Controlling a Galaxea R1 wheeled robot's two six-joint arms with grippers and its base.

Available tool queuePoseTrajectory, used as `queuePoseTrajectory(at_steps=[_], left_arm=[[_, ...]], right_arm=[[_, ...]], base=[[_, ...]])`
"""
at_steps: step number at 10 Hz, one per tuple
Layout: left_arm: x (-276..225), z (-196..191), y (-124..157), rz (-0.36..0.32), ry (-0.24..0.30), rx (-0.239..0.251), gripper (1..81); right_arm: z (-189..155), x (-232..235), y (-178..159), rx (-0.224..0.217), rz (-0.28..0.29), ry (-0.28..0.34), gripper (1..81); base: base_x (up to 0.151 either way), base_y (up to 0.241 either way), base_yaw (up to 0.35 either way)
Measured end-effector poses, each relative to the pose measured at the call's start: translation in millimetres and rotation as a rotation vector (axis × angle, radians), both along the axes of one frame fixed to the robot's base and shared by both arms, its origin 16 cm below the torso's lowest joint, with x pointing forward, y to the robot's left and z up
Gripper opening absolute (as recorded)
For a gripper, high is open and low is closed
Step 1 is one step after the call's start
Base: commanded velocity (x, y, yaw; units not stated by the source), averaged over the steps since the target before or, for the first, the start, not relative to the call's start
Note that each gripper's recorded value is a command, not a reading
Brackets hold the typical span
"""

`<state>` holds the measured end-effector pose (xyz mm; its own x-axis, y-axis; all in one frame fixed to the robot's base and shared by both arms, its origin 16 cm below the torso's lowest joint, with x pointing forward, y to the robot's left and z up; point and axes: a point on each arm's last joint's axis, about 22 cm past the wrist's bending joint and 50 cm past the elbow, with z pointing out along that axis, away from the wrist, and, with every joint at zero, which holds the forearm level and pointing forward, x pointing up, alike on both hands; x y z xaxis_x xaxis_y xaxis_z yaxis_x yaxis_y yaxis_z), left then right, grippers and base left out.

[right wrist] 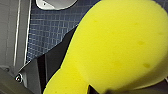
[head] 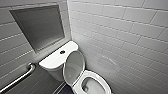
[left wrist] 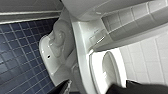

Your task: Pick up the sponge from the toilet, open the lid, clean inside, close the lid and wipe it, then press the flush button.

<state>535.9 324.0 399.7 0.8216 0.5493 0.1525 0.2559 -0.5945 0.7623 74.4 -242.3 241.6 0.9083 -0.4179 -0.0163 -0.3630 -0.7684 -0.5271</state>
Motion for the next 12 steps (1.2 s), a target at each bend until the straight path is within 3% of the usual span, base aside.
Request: queuePoseTrajectory(at_steps=[1,2,4,6,9,12], left_arm=[[-41.0,-25.6,7.8,-0.080,0.026,0.066,81.1],[-78.8,-45.1,1.0,-0.175,0.033,0.100,81.1],[-134.4,-69.4,-52.6,-0.350,0.032,0.094,81.1],[-195.7,-95.0,-107.7,-0.489,0.081,0.100,81.1],[-268.3,-132.8,-106.4,-0.597,0.242,0.242,81.1],[-309.4,-145.2,-130.0,-0.625,0.295,0.241,81.1]], right_arm=[[0.1,0.1,0.4,0.001,0.000,-0.001,1.0],[0.1,0.2,0.4,0.000,0.003,-0.003,1.0],[-0.4,0.3,-2.3,-0.006,0.007,-0.006,1.0],[-0.6,0.6,0.9,-0.002,0.005,-0.007,1.0],[-0.9,0.7,5.8,0.002,0.005,-0.008,1.0],[-2.4,-2.3,0.6,-0.012,0.010,-0.002,1.0]], base=[[0.000,0.000,0.000],[0.000,0.000,0.000],[0.000,0.000,0.000],[0.000,0.000,0.000],[0.000,0.000,0.000],[0.000,0.000,0.000]])
